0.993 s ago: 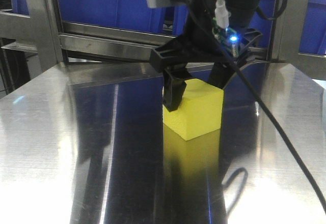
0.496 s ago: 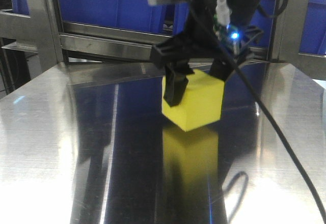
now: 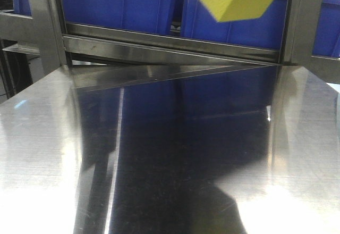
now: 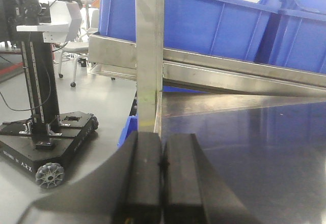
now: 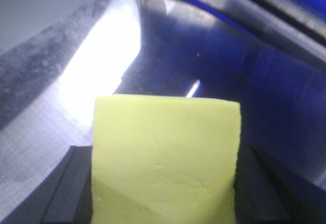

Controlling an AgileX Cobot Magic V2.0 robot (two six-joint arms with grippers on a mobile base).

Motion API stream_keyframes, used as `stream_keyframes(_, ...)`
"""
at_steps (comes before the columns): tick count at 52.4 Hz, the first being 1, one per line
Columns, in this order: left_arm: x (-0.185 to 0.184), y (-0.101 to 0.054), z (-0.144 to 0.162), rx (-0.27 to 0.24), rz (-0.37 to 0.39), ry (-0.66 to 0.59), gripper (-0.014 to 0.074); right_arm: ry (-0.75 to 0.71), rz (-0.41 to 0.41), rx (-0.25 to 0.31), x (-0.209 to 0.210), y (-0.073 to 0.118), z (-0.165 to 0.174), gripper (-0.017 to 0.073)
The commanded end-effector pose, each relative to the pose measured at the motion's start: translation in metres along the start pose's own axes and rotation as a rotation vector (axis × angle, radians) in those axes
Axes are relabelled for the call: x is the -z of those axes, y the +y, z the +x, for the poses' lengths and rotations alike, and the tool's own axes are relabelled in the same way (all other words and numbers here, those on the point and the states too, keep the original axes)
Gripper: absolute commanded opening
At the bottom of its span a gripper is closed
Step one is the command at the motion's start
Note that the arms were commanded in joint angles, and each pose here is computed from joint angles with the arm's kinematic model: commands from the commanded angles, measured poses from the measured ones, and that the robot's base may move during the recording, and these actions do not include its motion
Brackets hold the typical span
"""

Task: Place yellow foam block on left shelf second layer
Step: 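Lift the yellow foam cube up and away from the table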

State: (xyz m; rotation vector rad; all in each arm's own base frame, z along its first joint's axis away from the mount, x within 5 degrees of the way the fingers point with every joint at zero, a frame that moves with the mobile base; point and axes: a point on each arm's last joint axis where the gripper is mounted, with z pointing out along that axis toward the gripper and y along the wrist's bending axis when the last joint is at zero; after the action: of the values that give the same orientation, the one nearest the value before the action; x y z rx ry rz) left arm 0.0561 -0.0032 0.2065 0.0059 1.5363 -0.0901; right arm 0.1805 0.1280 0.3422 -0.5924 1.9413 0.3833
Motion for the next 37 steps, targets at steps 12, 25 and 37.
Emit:
stream_keyframes(12, -0.001, -0.001, 0.001, 0.002, 0.016, -0.052, 0.0136, -0.322, -0.016, 0.019, 0.058, -0.001, 0.025, 0.0298)
stream_keyframes(25, -0.001, -0.001, 0.001, 0.002, 0.016, -0.052, 0.0136, -0.536, -0.037, 0.021, 0.081, 0.000, 0.046, 0.0298)
stream_keyframes(37, -0.001, -0.001, 0.001, 0.002, 0.016, -0.052, 0.0136, -0.635, -0.047, 0.021, 0.087, 0.001, 0.043, 0.0298)
